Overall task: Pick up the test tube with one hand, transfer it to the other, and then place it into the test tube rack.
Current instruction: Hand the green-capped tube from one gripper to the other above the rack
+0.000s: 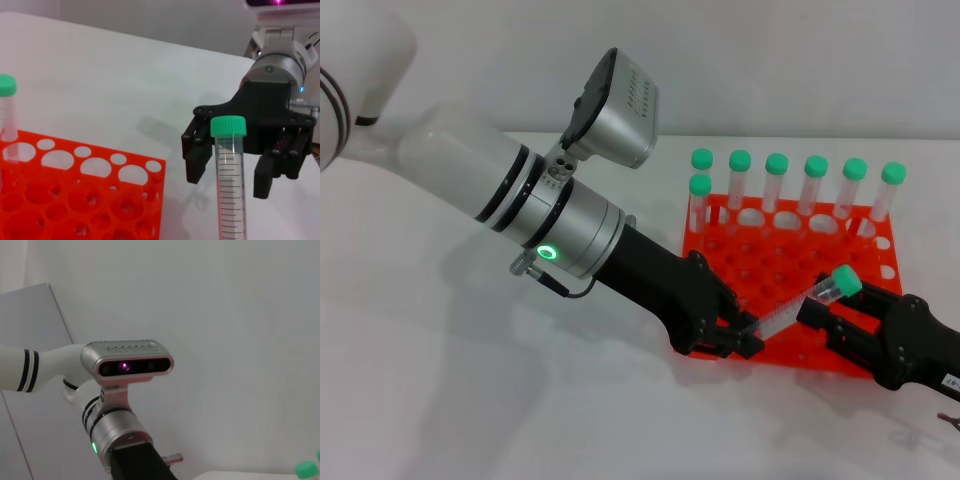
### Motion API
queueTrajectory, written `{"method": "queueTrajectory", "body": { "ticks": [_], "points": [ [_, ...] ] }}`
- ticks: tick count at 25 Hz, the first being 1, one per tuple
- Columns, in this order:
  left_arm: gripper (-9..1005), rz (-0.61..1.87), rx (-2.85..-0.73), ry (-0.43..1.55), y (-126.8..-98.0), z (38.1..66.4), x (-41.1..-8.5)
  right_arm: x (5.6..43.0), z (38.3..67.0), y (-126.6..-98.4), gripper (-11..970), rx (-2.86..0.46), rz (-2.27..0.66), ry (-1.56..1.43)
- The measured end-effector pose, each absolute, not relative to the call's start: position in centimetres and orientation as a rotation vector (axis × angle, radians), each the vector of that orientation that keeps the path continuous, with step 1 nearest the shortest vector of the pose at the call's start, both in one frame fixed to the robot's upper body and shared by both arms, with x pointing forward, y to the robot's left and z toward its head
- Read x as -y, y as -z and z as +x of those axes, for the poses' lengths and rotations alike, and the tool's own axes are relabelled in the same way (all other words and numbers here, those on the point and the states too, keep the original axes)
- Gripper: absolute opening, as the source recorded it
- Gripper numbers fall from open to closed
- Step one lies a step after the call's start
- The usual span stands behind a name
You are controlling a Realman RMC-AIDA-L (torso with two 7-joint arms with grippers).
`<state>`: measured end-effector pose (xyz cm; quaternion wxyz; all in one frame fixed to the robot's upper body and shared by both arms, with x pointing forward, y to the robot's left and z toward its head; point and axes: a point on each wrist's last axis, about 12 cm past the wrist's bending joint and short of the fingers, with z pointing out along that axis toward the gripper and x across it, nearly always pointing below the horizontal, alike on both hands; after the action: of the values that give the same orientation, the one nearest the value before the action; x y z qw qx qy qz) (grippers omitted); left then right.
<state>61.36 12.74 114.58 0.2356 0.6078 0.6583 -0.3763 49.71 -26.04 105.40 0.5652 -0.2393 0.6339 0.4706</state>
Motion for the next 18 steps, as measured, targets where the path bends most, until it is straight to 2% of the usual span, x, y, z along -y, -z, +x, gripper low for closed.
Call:
{"method": "queueTrajectory", "body": {
  "ticks": [3,12,18],
  "points": [
    [199,1.668,-1.808,1.03,-114.55,61.37,-12.75,26.07,49.8,-105.41,487,-1.491,-0.555,-1.101],
    [200,1.665,-1.82,1.005,-114.41,61.55,-12.82,25.75,49.98,-105.54,309,-1.484,-0.567,-1.103],
    [200,1.658,-1.83,0.992,-114.31,61.66,-12.75,25.37,50.23,-105.5,263,-1.491,-0.578,-1.103]
  ]
}}
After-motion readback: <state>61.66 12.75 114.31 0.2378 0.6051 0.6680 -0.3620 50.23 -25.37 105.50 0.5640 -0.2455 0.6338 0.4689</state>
